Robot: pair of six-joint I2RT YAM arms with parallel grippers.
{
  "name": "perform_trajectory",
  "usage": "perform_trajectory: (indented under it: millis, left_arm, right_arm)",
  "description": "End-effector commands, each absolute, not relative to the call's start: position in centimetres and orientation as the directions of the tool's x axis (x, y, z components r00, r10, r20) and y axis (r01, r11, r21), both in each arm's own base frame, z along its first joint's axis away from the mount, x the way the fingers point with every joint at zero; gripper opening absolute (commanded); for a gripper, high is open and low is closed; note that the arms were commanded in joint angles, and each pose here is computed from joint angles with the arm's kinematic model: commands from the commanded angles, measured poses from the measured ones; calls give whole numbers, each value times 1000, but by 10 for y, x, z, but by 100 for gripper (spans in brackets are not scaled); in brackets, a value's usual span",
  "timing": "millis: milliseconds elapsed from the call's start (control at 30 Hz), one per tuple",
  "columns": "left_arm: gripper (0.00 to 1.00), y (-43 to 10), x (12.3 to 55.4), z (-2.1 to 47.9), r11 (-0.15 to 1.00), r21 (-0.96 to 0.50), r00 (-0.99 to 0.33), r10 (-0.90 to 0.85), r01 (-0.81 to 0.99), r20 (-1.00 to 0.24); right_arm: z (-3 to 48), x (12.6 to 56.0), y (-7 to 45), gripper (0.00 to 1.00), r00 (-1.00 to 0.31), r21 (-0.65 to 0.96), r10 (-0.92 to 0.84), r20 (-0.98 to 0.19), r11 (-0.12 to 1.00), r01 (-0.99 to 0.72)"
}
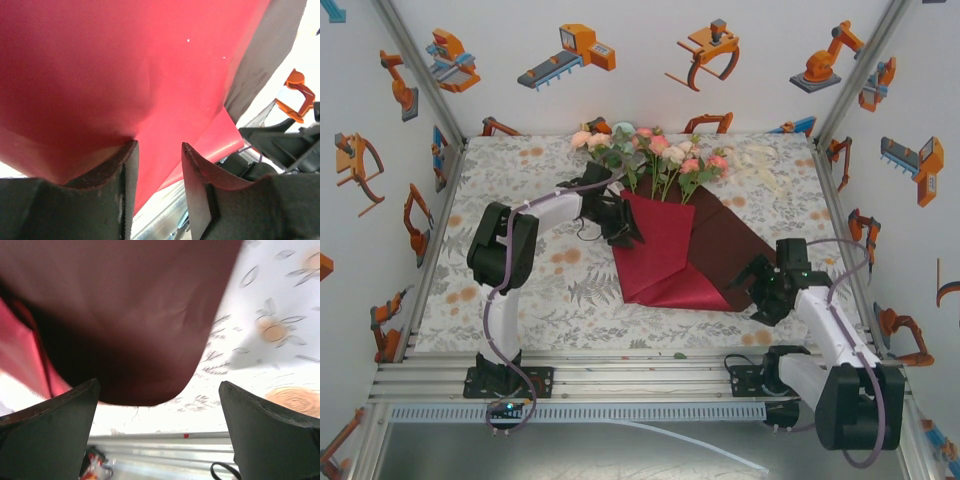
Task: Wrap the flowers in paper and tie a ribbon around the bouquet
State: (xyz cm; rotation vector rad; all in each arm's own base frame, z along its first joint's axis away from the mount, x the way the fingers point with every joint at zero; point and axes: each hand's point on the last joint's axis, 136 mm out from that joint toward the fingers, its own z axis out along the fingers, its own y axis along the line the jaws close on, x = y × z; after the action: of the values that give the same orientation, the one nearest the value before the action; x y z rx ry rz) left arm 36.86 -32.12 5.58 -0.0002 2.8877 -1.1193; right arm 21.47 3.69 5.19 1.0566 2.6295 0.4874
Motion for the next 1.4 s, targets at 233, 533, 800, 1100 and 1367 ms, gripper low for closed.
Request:
perform_trajectory:
  millis: [233, 533, 800, 1100, 1367]
  left_arm:
    - [48, -353, 364, 94, 668, -700, -968, 152, 250, -201]
    - [47, -369, 344, 62, 731, -592, -940, 277, 340, -199]
    - [47, -376, 333, 37, 731, -579, -930, 328, 361, -166]
    - [47, -380, 331, 18, 734, -594, -940, 311, 330, -139]
    - [46, -382, 336, 18, 734, -594, -942, 299, 329, -152]
  right_arm:
    - [60, 290, -37, 94, -611, 244, 731, -306, 680, 691]
    - [31, 308, -33, 97, -750, 162, 637, -180, 771, 616]
    - [24, 303, 5, 96, -784, 362, 610, -115, 761, 539]
    - [47, 305, 53, 94, -780, 673, 609, -141, 637, 375]
    - [59, 264, 92, 97, -844, 797, 528, -92, 547, 255]
